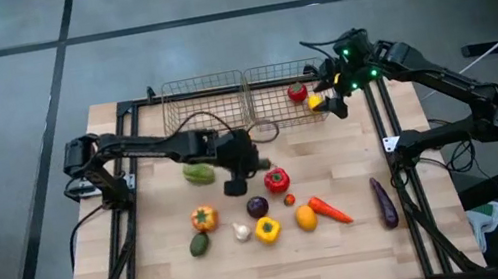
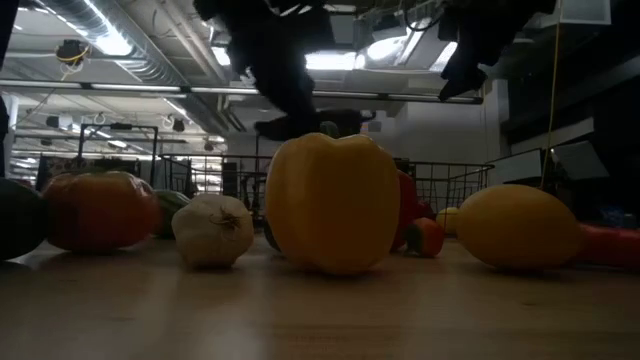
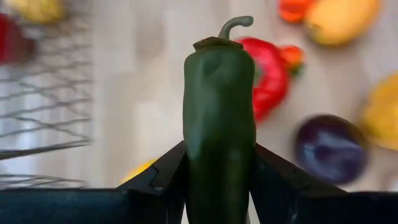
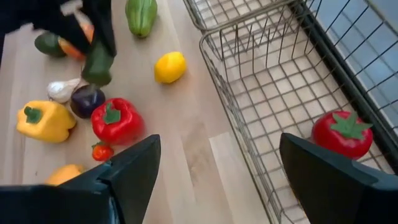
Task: Sort produce into baskets
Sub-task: Put the green chili pepper into the left golden wire basket
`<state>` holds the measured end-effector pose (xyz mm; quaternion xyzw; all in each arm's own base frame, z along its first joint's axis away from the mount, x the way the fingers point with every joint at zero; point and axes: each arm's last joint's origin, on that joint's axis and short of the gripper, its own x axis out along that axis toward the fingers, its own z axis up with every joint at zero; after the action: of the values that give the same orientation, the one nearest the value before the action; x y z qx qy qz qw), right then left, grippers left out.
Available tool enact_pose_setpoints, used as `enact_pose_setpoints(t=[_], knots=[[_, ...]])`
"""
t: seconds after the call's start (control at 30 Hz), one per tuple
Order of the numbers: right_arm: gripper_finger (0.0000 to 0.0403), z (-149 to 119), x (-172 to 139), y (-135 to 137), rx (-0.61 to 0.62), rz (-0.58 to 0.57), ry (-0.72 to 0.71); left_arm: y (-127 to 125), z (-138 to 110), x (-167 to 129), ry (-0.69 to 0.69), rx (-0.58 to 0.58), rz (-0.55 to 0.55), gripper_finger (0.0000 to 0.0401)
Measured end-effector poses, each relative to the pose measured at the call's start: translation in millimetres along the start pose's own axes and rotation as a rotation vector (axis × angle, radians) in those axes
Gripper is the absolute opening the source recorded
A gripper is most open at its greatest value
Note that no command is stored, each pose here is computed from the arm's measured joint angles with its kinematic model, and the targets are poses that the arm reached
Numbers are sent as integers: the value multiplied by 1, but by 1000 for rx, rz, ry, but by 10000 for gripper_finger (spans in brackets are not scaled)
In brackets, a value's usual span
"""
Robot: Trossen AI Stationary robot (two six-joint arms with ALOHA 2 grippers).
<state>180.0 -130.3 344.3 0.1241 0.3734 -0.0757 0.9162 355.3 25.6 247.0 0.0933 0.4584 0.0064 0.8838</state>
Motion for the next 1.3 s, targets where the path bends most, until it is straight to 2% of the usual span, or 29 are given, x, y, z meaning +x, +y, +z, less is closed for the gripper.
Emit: enact_pose_setpoints(t=[0.13,0.27,0.5,0.73,0.93,1.13,1.3], knots=[[326,-4,3,0,5,22,15,25,8,-13,9,-1,117,143],[326,-12,11,-1,21,69,37,52,6,-20,46,-44,205,143],[326,-34,34,-5,54,143,77,99,-18,-25,135,-158,271,143],[326,-44,47,-8,54,146,69,138,-42,-32,192,-266,328,143],[326,-42,48,-9,44,141,47,156,-54,-36,198,-322,343,143],[326,-41,48,-9,35,138,30,164,-64,-20,240,-349,293,143],[326,-40,48,-9,35,138,30,165,-69,-1,287,-283,259,143]])
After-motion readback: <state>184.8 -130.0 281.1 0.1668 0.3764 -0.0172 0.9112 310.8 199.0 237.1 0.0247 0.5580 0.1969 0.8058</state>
